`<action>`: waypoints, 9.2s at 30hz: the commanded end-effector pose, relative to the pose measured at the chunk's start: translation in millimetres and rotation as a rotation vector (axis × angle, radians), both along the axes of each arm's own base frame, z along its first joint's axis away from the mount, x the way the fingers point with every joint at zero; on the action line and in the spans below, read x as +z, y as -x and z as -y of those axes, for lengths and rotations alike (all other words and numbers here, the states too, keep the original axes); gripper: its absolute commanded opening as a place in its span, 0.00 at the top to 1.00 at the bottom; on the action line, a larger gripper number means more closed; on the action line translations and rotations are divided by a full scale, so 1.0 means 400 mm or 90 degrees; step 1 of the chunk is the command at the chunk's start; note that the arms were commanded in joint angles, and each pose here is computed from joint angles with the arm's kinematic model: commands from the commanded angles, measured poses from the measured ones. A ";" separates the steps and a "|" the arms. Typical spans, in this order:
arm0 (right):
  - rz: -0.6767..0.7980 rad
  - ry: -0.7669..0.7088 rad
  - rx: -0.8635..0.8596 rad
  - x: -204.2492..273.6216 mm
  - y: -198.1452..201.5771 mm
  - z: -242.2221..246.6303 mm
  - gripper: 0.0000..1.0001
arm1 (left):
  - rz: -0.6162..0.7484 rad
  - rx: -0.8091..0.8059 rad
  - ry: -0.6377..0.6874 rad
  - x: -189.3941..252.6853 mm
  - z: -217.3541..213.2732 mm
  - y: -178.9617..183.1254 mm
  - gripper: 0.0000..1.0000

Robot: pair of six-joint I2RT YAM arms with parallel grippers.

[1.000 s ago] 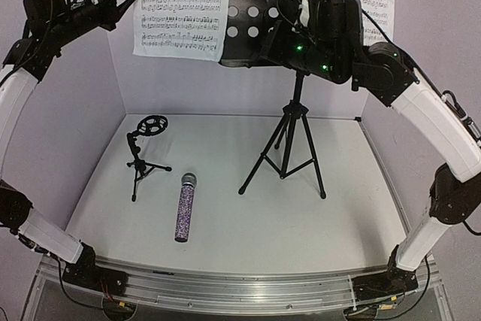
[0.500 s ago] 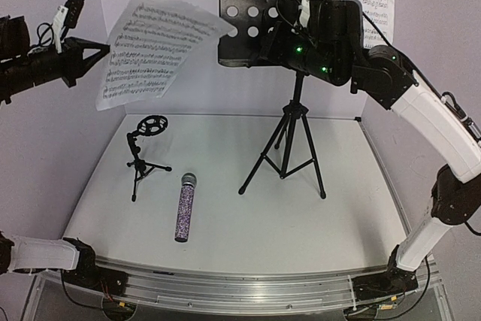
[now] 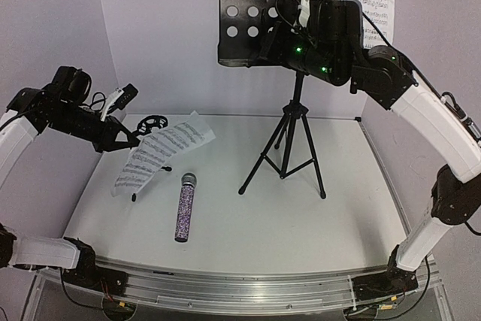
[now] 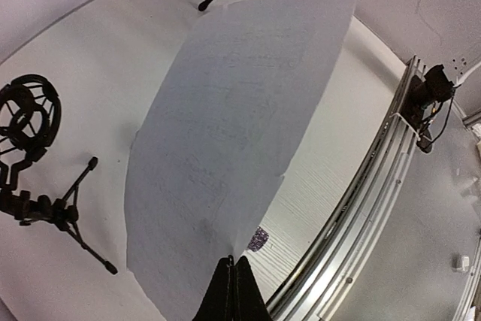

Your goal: Pack up the instrument practice props

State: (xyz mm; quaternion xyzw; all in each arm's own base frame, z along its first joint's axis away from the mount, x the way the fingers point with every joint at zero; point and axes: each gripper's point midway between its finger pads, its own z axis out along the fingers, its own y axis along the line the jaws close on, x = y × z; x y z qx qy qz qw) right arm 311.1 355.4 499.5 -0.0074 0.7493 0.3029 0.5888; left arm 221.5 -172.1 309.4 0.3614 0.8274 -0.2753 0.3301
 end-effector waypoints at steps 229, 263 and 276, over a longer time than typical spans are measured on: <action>-0.014 0.002 0.117 0.084 -0.091 0.680 0.34 | 0.414 -0.101 0.786 0.568 1.063 -0.062 0.32; -0.117 -0.075 0.211 -0.037 -0.111 0.635 0.36 | 0.449 -0.133 0.777 0.599 1.043 -0.036 0.36; -0.119 -0.094 0.231 -0.033 -0.018 0.616 0.67 | 0.441 -0.135 0.762 0.617 1.032 -0.030 0.36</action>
